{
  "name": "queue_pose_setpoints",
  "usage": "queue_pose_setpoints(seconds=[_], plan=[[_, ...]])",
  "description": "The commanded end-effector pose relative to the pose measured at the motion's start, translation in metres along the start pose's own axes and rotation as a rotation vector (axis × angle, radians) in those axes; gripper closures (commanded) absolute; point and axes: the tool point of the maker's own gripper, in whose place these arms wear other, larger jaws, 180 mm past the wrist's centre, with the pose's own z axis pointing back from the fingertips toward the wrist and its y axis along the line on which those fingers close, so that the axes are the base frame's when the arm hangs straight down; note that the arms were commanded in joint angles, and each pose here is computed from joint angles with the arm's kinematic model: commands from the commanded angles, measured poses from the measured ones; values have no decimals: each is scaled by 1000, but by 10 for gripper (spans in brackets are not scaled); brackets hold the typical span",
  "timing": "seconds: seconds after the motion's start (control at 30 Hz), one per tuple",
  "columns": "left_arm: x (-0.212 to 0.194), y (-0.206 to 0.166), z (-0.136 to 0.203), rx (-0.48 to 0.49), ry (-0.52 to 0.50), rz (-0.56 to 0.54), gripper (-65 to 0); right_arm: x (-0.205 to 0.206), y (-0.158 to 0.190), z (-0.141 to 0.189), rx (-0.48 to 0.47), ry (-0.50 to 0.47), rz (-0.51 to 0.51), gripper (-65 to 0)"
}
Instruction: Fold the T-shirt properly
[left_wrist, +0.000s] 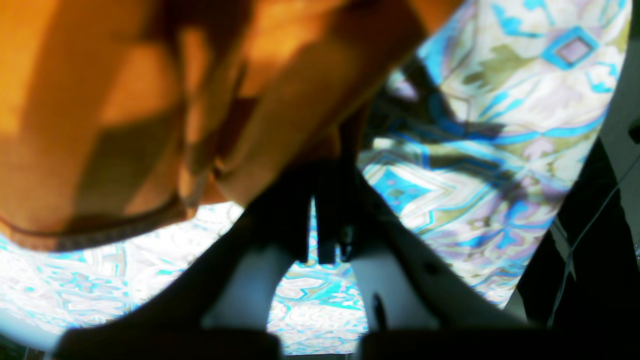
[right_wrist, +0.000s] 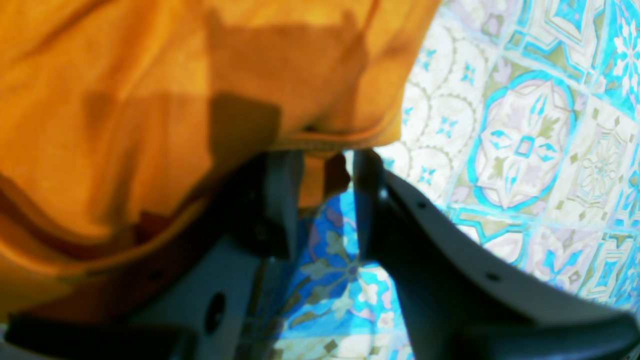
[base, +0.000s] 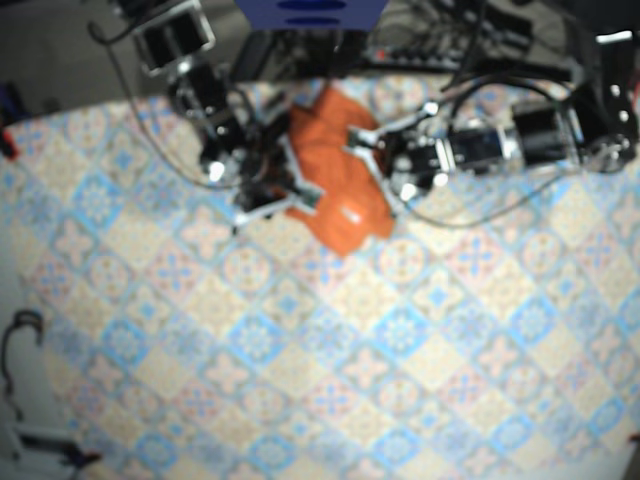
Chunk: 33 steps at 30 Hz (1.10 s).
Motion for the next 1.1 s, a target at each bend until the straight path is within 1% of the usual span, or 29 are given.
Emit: queue_pose_setpoints(seconds=[0.0, 0.27, 0.37, 0.43, 0.57, 0.67, 0.87, 0.97, 1.07], plan=[[-6, 14, 6, 37, 18, 2, 0, 4, 8, 0, 23, -7, 14, -192], [-17, 31, 4, 152, 111, -45, 0, 12, 27, -1, 58, -14, 60, -192], [-22, 33, -5, 142, 145, -35, 0, 14, 32, 0, 66, 1, 87, -192], [-26, 33, -10, 131, 157, -26, 0, 17, 34, 0, 68, -5, 95, -192], [-19, 27, -10, 111, 129, -30, 0, 16, 35, 0, 69, 3, 99, -192], [-20, 13, -8, 60, 108, -14, 0, 16, 34, 0, 68, 6, 100, -192], [-10, -12, 6, -27, 27, -3, 0, 16, 34, 0, 67, 5, 100, -192], [-2, -20, 14, -45, -19, -12, 0, 16, 32, 0, 65, 5, 99, -192], [-3, -25, 16, -58, -29, -10, 0, 16, 32, 0, 63, 5, 100, -192]])
